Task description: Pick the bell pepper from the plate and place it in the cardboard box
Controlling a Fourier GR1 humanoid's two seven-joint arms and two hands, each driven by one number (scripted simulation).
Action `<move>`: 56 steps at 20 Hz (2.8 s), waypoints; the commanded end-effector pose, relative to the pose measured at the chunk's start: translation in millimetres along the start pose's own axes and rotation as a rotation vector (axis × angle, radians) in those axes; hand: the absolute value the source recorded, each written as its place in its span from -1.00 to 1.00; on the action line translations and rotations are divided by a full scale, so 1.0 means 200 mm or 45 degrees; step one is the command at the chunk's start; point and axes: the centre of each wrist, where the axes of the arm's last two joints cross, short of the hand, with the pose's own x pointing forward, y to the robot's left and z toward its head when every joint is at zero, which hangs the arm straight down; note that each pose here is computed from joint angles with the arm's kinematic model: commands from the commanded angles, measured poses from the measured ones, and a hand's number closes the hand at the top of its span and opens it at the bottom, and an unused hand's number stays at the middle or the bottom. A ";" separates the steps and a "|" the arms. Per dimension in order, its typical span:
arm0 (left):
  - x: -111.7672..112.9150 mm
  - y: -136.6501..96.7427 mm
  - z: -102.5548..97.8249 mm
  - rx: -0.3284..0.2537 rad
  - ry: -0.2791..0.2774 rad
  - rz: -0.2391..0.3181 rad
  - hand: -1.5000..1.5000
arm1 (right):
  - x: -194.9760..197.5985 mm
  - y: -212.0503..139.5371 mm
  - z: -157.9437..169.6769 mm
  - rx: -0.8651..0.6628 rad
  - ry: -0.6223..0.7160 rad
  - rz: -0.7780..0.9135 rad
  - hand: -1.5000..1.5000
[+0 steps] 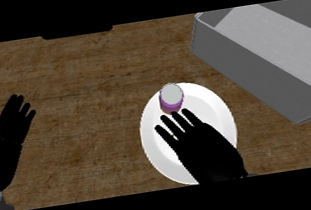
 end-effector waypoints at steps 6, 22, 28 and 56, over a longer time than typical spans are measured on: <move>0.00 0.08 0.02 -0.011 0.004 0.003 0.00 | 0.00 0.00 -0.08 0.024 0.038 0.026 -1.00; -0.01 0.00 -0.02 0.024 0.012 0.003 0.00 | -0.12 0.16 -0.23 0.098 0.078 0.087 -1.00; 0.06 0.07 -0.15 0.017 -0.016 0.012 0.00 | -0.11 0.22 -0.30 0.102 0.088 0.071 -1.00; 0.05 0.08 -0.03 -0.018 0.004 0.006 0.00 | -0.52 -0.19 -0.68 -0.098 0.468 -0.308 1.00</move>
